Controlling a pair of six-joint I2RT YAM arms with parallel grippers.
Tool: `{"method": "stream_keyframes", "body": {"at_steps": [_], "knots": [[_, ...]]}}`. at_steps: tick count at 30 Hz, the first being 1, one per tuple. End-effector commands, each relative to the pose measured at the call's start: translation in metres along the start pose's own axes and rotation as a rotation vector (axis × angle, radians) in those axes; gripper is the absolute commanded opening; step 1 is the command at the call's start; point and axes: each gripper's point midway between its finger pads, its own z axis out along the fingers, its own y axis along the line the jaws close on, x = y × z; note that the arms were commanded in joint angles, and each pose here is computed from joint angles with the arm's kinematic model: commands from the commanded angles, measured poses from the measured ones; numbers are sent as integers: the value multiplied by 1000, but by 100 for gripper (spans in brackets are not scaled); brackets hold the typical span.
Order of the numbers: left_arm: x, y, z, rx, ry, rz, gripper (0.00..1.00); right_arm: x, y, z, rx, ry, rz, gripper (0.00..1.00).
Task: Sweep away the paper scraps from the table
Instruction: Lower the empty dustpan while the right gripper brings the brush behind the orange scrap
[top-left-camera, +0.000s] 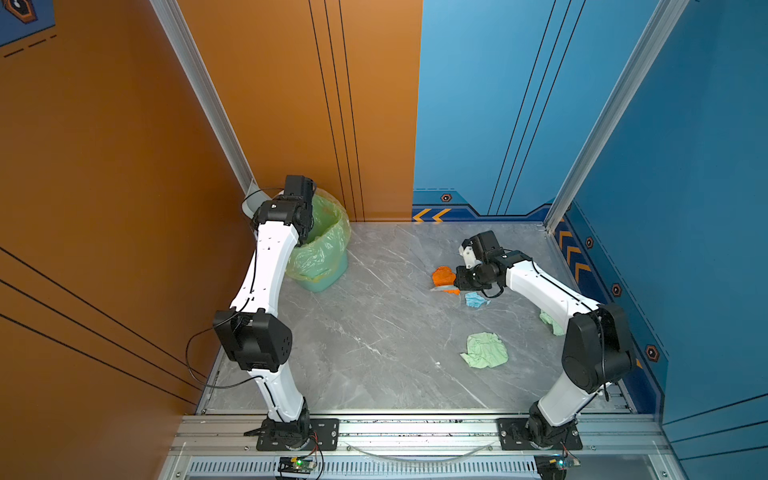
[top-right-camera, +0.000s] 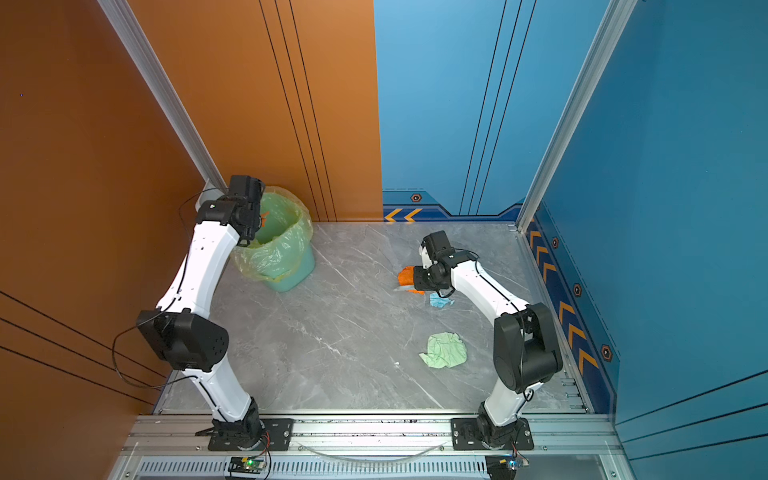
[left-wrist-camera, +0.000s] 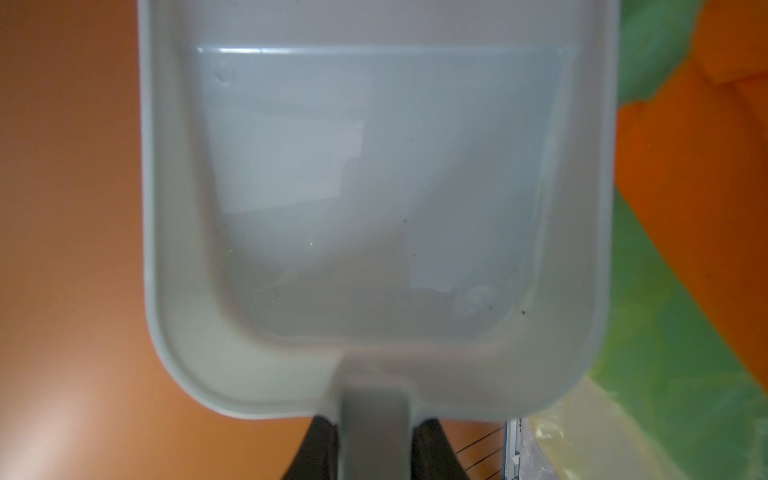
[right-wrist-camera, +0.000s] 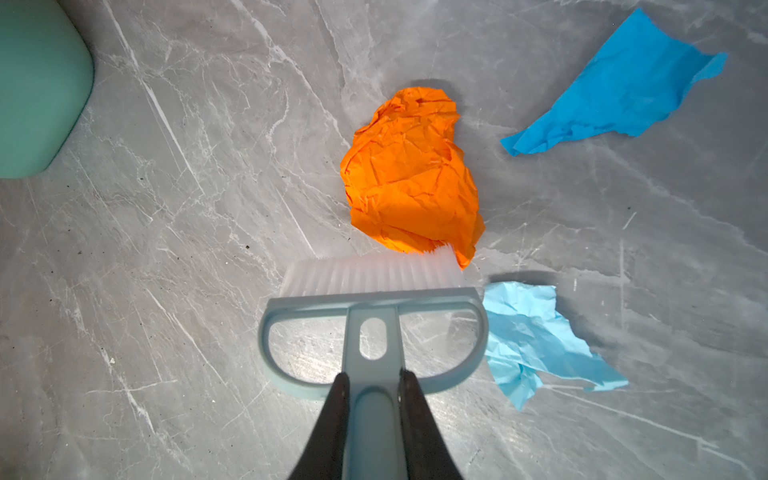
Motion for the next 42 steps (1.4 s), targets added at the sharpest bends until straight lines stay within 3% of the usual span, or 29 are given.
{"method": "stream_keyframes", "body": {"at_steps": [1, 11, 29, 34, 42], "knots": [[-4, 16, -6, -58, 2, 16, 0, 0, 1, -4, -11, -11, 0, 0], [-23, 17, -26, 46, -119, -95, 0, -2, 1, -8, -12, -23, -1, 0], [-42, -10, -129, 666, -487, -450, 0, -11, -1, -35, 17, -63, -9, 0], [-41, -31, -161, 804, -526, -451, 0, 1, -2, -51, 34, -17, -15, 0], [-35, -103, -201, 936, -530, -321, 0, 44, -10, -82, 80, 120, -40, 0]]}}
